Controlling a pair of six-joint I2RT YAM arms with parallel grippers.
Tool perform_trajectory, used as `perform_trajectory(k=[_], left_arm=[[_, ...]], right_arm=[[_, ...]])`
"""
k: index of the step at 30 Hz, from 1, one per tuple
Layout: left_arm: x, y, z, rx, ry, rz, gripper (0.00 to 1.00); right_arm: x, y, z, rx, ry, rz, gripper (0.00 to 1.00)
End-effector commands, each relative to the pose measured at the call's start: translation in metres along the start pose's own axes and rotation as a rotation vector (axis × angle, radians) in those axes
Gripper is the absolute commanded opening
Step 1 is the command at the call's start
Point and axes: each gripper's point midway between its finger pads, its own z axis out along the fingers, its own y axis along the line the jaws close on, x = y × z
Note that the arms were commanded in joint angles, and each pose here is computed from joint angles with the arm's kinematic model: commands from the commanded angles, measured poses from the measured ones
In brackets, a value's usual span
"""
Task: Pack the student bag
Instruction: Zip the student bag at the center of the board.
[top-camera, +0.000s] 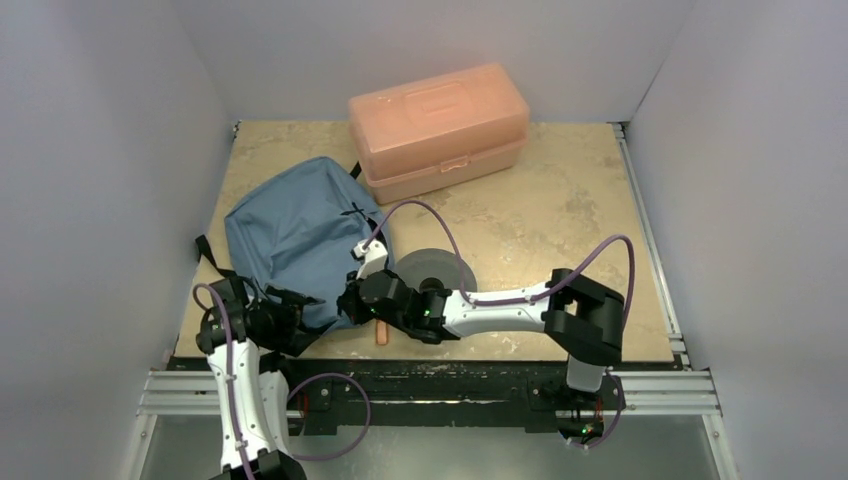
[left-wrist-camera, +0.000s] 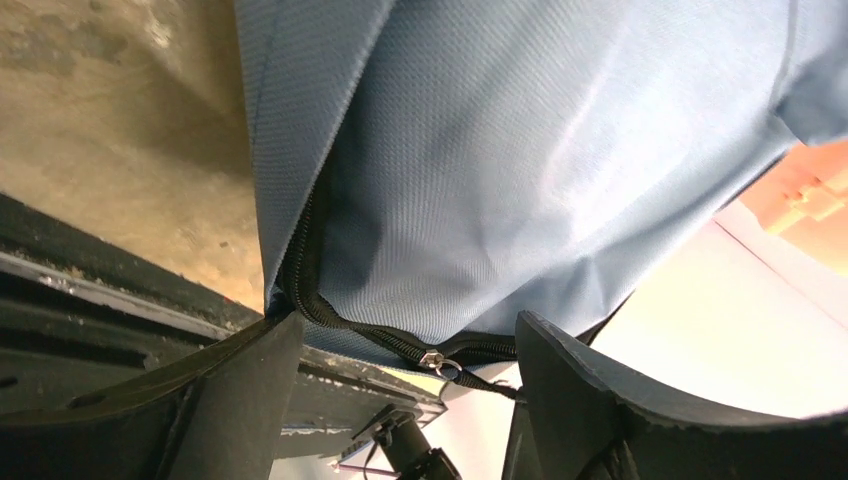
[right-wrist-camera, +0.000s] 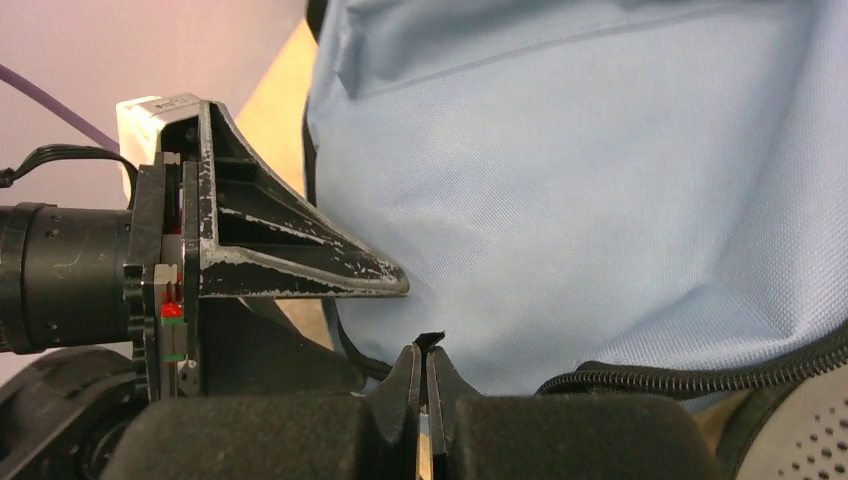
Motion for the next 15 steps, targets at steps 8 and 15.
perform_trajectory(k=[8,15], left_arm=[[0.022,0.007,-0.028,-0.044,0.027,-0.008,0.78],[0.028,0.009,-0.014,-0.034,0.095,-0.115,0.78]], right_arm=[[-0.086,0.033,-0.026,-0.126,-0.303,0.009,0.00],[-0.106,0.036,-0.037,-0.098,-0.375,-0.006,0.00]])
